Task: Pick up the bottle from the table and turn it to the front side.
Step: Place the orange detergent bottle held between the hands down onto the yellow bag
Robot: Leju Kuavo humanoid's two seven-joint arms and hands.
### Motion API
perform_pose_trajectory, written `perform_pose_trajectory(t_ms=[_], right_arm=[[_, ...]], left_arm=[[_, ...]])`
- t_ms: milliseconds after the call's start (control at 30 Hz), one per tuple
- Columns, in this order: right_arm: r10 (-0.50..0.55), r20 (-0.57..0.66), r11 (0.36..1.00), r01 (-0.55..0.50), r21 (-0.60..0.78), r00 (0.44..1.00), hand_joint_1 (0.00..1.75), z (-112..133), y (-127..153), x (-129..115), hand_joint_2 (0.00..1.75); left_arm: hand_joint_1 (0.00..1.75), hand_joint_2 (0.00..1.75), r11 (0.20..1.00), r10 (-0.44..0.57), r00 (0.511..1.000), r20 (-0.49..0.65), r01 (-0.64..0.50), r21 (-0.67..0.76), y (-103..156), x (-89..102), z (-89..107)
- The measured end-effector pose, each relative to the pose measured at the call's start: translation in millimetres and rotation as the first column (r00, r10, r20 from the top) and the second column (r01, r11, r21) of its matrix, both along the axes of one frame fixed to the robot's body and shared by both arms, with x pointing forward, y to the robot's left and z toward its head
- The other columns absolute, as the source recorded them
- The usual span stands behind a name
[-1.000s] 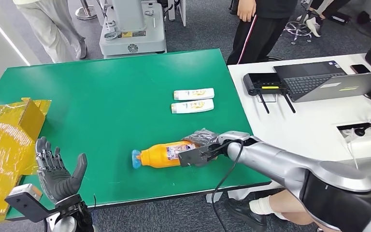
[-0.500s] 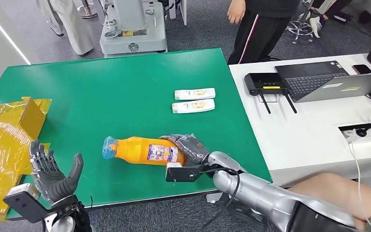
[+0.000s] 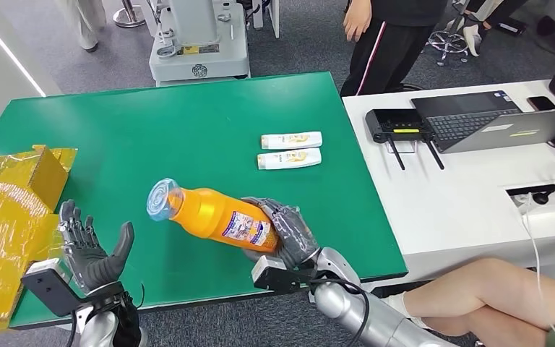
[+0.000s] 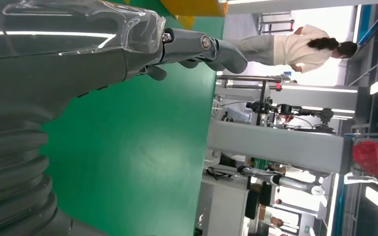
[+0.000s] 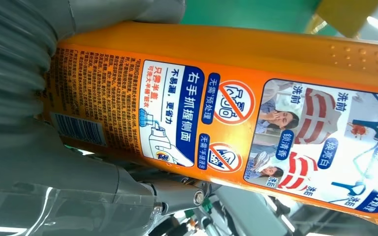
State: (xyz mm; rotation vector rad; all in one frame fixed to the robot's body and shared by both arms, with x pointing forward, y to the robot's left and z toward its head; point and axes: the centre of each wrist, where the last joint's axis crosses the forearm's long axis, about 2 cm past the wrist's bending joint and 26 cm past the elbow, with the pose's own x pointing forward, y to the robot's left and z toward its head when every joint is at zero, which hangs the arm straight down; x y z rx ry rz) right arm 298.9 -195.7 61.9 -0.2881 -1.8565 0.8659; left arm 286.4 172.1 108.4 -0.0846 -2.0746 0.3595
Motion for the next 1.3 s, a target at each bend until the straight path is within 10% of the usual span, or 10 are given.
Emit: perform_pose_trajectory(t_ms=[767,1300], right_arm=[[0.047,-0.168,0.987,-0.02,0.16,0.985,1.75,1.2,-27.1,28.8,1.75],[0.401,-0.348,0.899,-0.292,0.326,0.848,1.75,12.4,-15.2,72.5,1.75]], left_arm=[[0.0,1.75,0.939,-0.324,0.944,0.063,0.312,0.148,-36.3,21.1,26.0],[0.0,1.75,0.864,-0.474,0.879,0.055,0.452,0.223,-66.1,46.7,38.2]])
